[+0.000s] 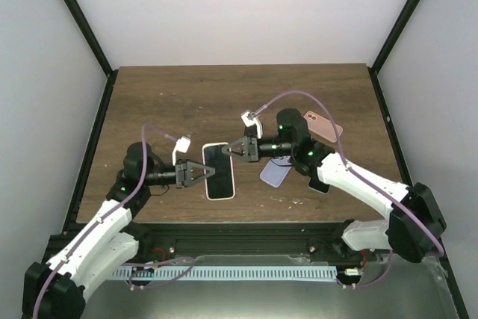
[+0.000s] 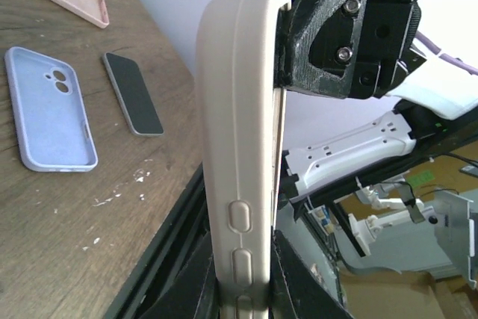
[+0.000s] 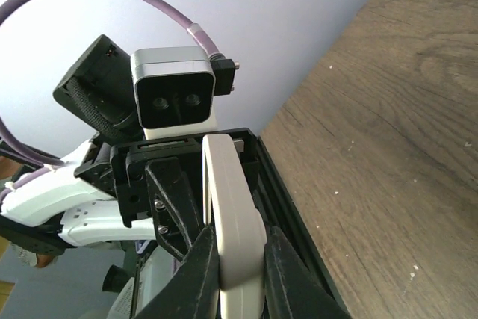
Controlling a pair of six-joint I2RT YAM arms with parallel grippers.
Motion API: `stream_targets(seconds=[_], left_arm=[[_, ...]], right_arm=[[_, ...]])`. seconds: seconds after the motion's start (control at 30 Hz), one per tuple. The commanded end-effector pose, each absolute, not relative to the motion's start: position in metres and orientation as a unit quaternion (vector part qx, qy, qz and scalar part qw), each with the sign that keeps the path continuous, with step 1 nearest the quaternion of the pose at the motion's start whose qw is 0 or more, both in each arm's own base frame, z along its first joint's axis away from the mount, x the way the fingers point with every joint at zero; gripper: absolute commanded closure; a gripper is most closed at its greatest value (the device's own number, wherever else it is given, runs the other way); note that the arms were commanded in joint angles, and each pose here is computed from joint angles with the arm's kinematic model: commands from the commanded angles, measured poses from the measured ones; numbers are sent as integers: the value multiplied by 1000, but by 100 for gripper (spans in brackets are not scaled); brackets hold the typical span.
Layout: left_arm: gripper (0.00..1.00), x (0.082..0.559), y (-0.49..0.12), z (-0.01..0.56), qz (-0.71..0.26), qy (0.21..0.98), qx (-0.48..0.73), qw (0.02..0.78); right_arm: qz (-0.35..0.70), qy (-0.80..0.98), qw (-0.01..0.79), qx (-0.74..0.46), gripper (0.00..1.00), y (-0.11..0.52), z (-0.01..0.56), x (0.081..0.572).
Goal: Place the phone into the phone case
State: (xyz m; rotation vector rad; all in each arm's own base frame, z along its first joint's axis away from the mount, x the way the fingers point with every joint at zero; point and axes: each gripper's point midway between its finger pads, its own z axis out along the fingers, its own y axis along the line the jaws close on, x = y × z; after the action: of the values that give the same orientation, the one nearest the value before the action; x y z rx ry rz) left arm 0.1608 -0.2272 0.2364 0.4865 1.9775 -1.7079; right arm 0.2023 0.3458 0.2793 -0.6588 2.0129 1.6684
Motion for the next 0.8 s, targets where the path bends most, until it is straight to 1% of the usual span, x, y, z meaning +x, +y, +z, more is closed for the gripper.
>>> stream_targets(seconds=[0.0, 0.1, 0.17, 0.2, 0.27, 0.4, 0.47, 0.53, 0.57, 0.63, 0.7, 0.77], left_arm=[[100, 179, -223, 212, -586, 762, 135, 242], [100, 175, -224, 218, -601, 748, 139, 244], [100, 176, -224, 221, -604, 742, 139, 255], [100, 177, -223, 222, -605, 740, 137, 260], [100, 178, -224, 232, -615, 726, 140, 273], [100, 177, -224, 245, -636, 705, 138, 282], [100, 175, -225, 254, -648, 687, 149, 293], [100, 175, -225, 252, -651, 685, 147, 292], [100, 175, -225, 251, -650, 687, 145, 290], [100, 176, -226, 247, -649, 691, 143, 285], [100, 179, -226, 245, -646, 694, 138, 285], [100, 184, -226, 243, -636, 704, 131, 286]], right_arm=[[589, 740, 235, -224, 87, 347, 280, 215], [601, 733, 233, -218, 68, 343, 278, 210], [618, 724, 218, -216, 59, 342, 275, 203], [631, 716, 198, -223, 56, 343, 272, 196], [642, 714, 167, -224, 51, 345, 260, 188], [640, 721, 159, -213, 48, 342, 239, 185], [643, 719, 151, -217, 48, 343, 235, 182], [653, 709, 141, -227, 49, 345, 236, 176], [656, 705, 139, -232, 50, 346, 237, 173], [659, 699, 134, -242, 56, 350, 238, 168], [663, 693, 131, -249, 67, 353, 239, 164], [666, 693, 130, -246, 82, 353, 238, 163]])
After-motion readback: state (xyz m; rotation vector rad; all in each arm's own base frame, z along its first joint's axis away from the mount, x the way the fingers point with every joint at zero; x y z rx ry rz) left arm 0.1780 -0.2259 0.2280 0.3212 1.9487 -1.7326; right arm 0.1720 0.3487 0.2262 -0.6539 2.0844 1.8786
